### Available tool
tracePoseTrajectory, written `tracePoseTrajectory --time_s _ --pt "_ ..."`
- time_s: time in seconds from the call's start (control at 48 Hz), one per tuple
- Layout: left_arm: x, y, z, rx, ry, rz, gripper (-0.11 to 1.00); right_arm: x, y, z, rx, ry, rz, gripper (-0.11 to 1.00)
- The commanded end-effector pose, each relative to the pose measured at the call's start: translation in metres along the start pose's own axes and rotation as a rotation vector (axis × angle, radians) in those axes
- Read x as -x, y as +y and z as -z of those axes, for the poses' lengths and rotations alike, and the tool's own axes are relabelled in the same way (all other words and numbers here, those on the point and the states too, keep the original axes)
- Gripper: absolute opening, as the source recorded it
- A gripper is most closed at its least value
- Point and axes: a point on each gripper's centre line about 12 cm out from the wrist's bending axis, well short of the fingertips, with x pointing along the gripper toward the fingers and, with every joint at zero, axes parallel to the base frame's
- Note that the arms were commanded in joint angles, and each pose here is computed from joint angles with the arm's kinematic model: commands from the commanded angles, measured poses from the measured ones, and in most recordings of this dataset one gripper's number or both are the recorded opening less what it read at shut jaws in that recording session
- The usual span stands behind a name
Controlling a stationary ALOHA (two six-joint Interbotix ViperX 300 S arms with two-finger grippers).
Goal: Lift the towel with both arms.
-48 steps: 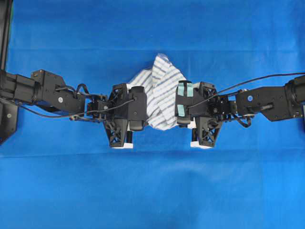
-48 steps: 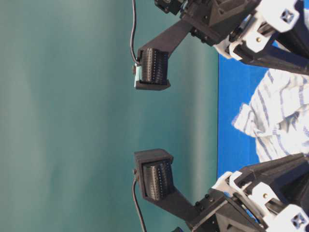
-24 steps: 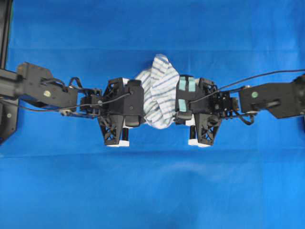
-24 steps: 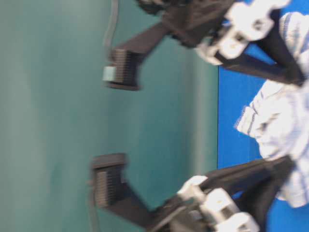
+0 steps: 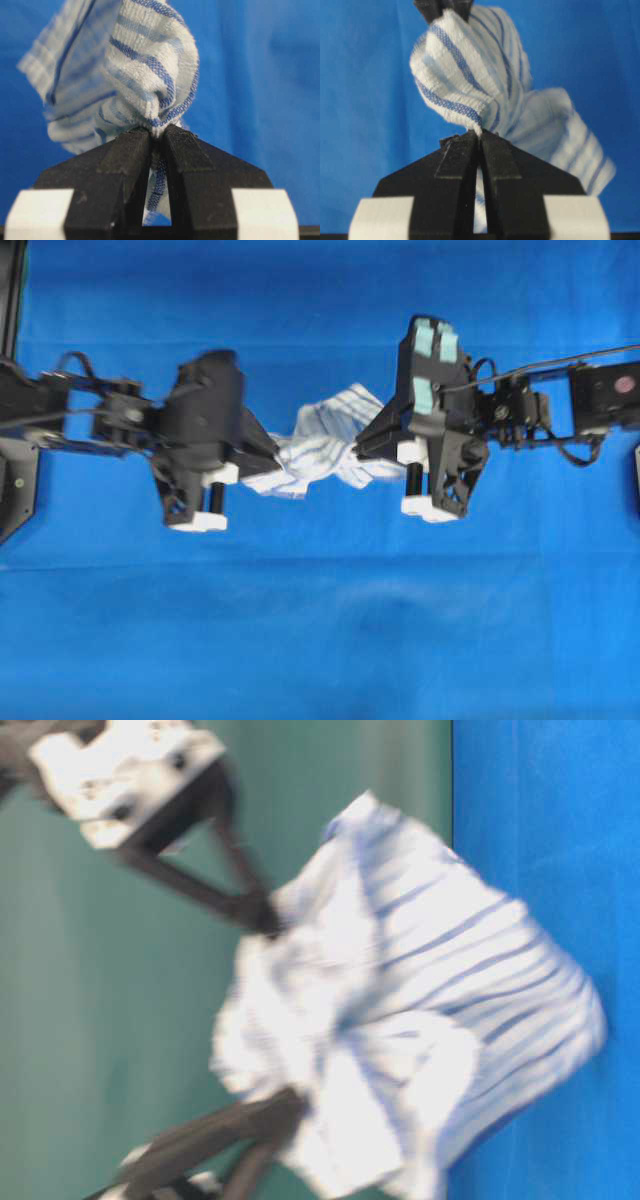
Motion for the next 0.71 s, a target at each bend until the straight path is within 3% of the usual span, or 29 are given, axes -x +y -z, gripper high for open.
tracePoseTrajectory --time_s 0.0,0.334,0.688 --pt "0.024 0.004 -0.025 0.003 -0.073 -0.011 0.06 0.026 -0.001 -0.033 0.007 -0.076 0.007 0.02" --pt "0.096 0.016 -0.069 0.018 -0.200 -0.049 0.06 0.087 0.000 -0.104 0.022 -0.172 0.043 0.02" --pt "0.146 0.022 -0.109 0.020 -0.296 -0.072 0.06 0.136 0.001 -0.142 0.018 -0.258 0.055 0.02"
